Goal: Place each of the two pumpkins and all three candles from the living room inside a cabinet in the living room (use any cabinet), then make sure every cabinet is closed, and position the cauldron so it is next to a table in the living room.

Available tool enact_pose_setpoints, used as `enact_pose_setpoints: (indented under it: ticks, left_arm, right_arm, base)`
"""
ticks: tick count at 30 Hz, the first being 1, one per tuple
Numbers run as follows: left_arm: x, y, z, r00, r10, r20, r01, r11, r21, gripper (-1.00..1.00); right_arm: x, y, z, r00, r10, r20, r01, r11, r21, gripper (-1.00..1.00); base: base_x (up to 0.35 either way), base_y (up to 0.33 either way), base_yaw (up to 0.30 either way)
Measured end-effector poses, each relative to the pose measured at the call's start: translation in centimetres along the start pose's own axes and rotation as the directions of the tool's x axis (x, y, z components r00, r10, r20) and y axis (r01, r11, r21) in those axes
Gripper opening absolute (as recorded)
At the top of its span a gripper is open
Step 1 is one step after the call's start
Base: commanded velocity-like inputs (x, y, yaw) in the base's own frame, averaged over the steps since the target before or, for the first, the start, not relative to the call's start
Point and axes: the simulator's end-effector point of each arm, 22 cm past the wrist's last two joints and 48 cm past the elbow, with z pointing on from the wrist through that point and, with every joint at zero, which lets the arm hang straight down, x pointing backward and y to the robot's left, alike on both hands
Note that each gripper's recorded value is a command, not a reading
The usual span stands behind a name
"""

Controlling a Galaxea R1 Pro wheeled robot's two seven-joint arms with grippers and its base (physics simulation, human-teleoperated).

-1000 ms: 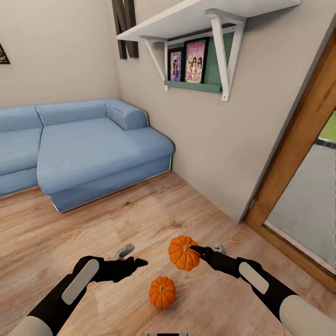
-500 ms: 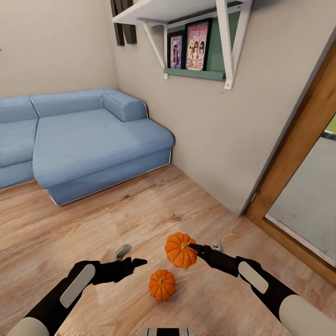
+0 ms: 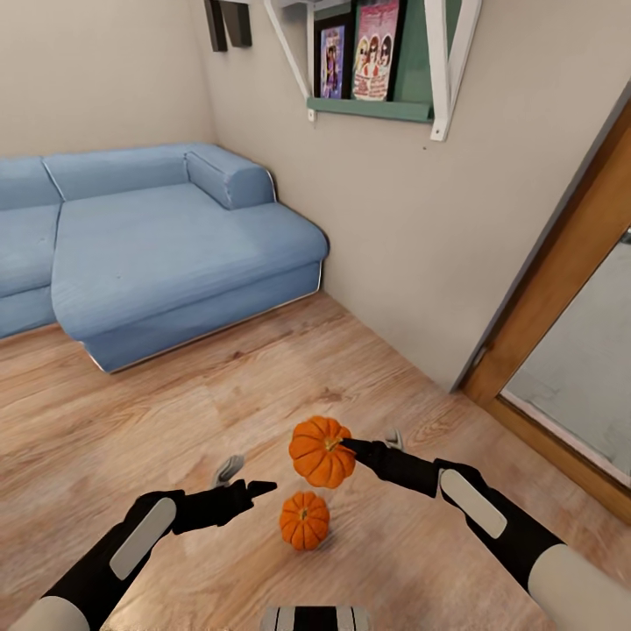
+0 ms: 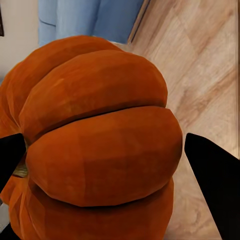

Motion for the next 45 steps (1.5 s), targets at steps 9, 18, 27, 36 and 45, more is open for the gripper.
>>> enact_pose_setpoints:
  ticks: [9,18,27,36,45]
  left_arm:
    - [0.8,1.5,0.9,0.999,-0.026,-0.020,0.026,1.000,-0.011,1.00]
    - [1.5,2.6,1.5,0.998,-0.045,-0.036,0.044,0.999,-0.022,1.00]
    - [2.4,4.0,2.2,0.996,-0.071,-0.056,0.069,0.997,-0.034,1.00]
    - [3.2,5.8,2.7,0.993,-0.096,-0.073,0.092,0.994,-0.052,1.00]
    - [0.2,11.2,-1.0,0.978,-0.205,0.035,0.206,0.979,-0.007,1.00]
  right_arm:
    - [-1.1,-1.7,-0.5,0.998,0.053,0.043,-0.053,0.999,-0.001,-1.00]
    - [-0.8,-3.2,-0.3,0.996,0.077,0.041,-0.077,0.997,0.008,-1.00]
    - [0.1,-5.0,0.0,0.994,0.106,0.031,-0.107,0.994,0.024,-1.00]
    - [1.0,-6.8,0.4,0.990,0.137,0.021,-0.137,0.990,0.037,-1.00]
    - [2.0,-8.6,0.7,0.986,0.166,0.011,-0.167,0.985,0.052,-1.00]
  base:
    - [0.000,0.000,-0.017]
    - [0.000,0.000,-0.177]
    - [0.000,0.000,-0.031]
    - [0.000,0.000,-0.047]
    - [0.000,0.000,0.000]
